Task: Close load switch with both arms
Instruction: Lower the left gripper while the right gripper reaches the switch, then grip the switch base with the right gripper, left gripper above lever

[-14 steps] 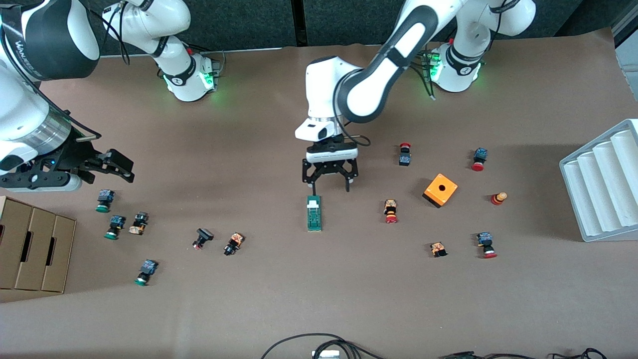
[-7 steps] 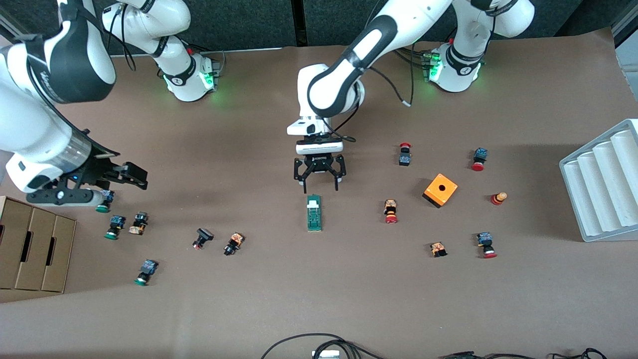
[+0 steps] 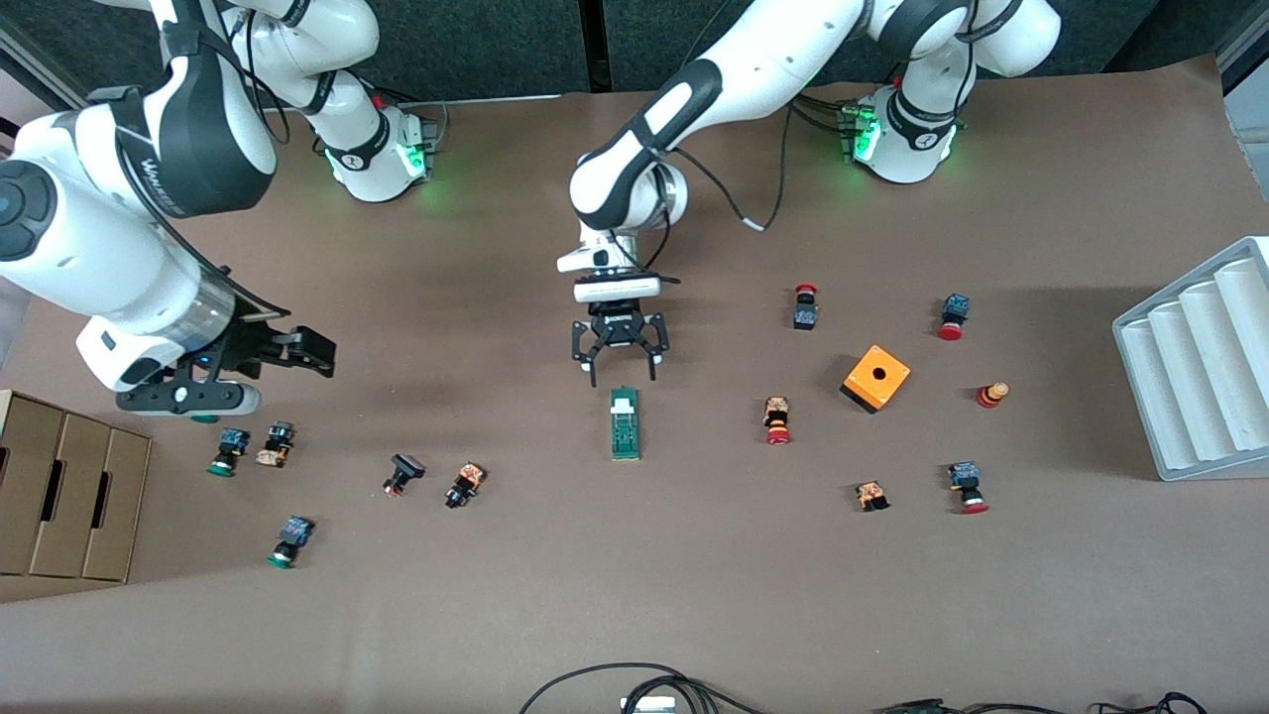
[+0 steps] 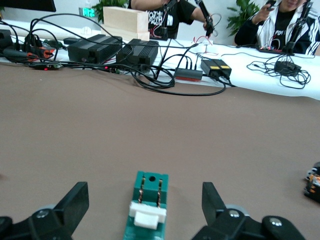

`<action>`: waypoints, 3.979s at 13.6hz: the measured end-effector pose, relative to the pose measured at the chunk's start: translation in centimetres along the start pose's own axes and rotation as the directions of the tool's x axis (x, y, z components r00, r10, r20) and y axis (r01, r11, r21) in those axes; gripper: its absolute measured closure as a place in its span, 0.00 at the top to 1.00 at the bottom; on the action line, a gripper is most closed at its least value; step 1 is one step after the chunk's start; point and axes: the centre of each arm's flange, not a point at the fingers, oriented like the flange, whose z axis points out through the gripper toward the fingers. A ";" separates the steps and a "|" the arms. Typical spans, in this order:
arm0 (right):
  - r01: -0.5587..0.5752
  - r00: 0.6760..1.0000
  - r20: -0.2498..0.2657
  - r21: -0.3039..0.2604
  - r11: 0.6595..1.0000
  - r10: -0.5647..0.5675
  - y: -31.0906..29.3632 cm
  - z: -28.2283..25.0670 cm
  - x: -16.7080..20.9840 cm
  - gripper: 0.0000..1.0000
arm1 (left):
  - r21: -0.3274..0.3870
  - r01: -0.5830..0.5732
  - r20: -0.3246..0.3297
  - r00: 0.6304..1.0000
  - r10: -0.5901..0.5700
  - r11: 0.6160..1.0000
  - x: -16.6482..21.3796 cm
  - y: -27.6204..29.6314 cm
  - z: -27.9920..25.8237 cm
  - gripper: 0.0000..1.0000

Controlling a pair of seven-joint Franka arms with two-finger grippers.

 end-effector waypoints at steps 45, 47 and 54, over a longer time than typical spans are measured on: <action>-0.835 0.550 0.150 0.135 0.534 0.822 -32.8 28.0 -5.0 0.91 | -0.074 -0.091 -0.197 0.978 0.075 0.993 -9.1 -2.2 6.3 0.70; -0.842 0.538 0.150 0.124 0.525 0.829 -32.6 28.5 -5.3 0.88 | -0.074 -0.091 -0.198 0.977 0.075 0.993 -9.2 -2.2 6.3 0.64; -0.871 0.491 0.151 0.100 0.481 0.858 -32.3 29.3 -5.9 0.68 | -0.070 -0.100 -0.192 0.978 0.085 0.993 -9.9 -2.5 6.5 0.56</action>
